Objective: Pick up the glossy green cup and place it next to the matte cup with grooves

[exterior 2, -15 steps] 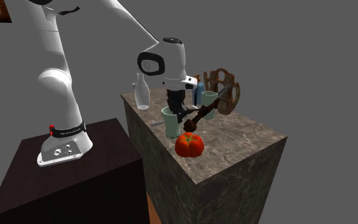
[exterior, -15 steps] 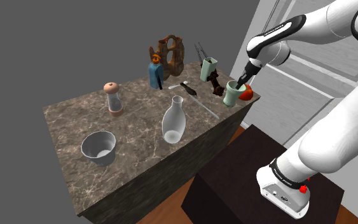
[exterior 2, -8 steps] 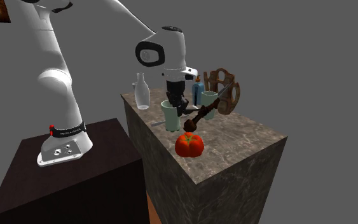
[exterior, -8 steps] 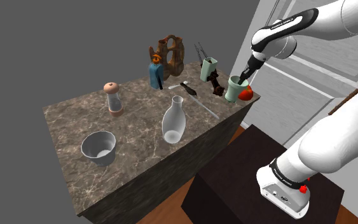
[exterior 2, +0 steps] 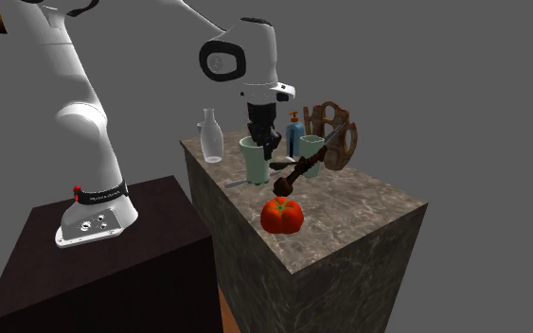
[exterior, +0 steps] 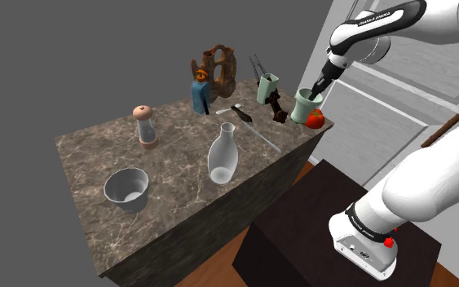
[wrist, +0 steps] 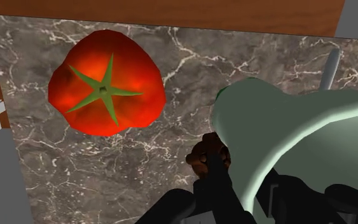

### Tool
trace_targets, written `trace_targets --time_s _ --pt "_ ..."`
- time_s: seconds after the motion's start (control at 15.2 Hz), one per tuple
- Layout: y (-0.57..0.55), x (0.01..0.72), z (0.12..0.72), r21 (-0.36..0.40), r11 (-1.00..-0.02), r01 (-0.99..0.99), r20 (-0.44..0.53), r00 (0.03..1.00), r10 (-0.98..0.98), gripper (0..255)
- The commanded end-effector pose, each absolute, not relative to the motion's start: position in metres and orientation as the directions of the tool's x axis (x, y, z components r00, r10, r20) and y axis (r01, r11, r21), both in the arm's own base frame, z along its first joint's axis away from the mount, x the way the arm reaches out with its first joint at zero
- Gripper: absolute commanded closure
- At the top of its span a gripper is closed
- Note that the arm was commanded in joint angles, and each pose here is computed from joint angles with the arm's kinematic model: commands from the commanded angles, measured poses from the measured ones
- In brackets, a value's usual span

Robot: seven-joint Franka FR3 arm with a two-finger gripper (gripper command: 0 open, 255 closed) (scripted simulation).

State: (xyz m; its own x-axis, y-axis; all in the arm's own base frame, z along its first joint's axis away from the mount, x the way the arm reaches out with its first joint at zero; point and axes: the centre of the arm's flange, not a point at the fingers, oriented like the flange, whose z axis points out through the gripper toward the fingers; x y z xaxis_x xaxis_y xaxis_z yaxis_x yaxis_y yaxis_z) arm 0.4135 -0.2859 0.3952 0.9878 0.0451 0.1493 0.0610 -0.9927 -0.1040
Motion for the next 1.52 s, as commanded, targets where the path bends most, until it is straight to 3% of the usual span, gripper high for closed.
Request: trace_targets --time_s 0.0,1.45 --pt "-0.286 0.414 0.406 -0.104 -0.993 0.061 0.149 0.988 0.045 255" --pt "-0.286 0.413 0.518 -0.104 -0.993 0.061 0.149 0.988 0.045 255"
